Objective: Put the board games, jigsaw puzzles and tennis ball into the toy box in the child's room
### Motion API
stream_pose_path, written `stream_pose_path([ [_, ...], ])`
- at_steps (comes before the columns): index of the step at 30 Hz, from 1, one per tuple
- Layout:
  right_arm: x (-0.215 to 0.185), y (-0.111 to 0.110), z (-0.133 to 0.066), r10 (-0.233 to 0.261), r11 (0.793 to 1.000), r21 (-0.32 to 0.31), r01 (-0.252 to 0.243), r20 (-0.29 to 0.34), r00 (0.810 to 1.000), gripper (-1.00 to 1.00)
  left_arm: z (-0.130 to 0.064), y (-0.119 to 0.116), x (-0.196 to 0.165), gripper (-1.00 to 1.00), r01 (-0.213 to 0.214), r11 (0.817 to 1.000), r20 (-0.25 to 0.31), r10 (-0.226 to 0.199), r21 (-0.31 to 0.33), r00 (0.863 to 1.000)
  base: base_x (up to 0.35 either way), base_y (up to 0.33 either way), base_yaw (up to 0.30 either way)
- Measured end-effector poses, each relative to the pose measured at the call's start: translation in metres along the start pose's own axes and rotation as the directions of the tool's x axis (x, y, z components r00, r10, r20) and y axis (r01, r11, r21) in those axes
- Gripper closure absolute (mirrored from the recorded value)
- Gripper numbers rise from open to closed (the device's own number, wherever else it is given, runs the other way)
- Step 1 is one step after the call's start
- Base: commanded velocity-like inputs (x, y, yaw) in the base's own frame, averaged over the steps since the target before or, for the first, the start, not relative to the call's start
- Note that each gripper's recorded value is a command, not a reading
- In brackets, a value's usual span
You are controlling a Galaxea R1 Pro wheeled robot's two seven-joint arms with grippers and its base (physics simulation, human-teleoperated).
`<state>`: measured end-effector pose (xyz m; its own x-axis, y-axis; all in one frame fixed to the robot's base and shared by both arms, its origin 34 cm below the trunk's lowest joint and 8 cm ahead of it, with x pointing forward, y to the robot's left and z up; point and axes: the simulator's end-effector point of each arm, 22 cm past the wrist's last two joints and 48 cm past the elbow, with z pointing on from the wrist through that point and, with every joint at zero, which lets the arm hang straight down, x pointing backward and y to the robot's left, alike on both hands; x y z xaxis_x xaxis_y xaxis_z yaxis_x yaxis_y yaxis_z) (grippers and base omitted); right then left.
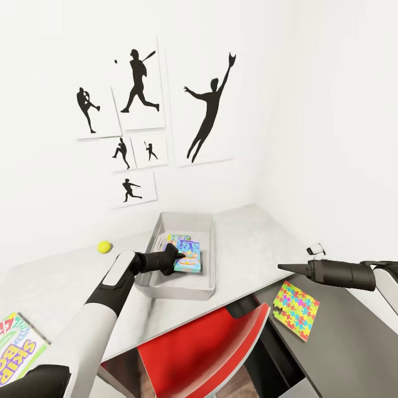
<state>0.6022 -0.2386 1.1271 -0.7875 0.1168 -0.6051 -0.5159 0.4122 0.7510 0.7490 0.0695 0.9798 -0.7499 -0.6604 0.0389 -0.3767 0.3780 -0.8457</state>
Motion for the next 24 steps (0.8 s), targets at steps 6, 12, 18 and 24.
stream_pose_path([
  [6,0.001,-0.001,0.001,0.002,1.0,0.0,-0.002,-0.002,1.0,-1.0,0.002,0.001,0.002,1.0,0.001,1.0,-0.005,-0.001,-0.001,1.0,0.0,0.0,0.0],
  [12,0.002,-0.004,0.002,0.008,1.0,0.0,-0.008,-0.005,1.0,-1.0,0.005,0.003,0.004,1.0,0.004,1.0,-0.012,-0.004,-0.003,1.0,0.0,0.0,0.0],
  [18,0.004,-0.008,0.004,0.016,1.0,0.001,-0.016,-0.009,1.0,-1.0,0.008,0.006,0.005,1.0,0.009,1.0,-0.016,-0.009,-0.006,1.0,0.0,0.0,0.0],
  [24,0.006,-0.012,0.005,0.025,1.0,0.003,-0.025,-0.013,1.0,-1.0,0.011,0.011,0.005,1.0,0.015,1.0,-0.021,-0.015,-0.011,1.0,0.0,0.0,0.0],
])
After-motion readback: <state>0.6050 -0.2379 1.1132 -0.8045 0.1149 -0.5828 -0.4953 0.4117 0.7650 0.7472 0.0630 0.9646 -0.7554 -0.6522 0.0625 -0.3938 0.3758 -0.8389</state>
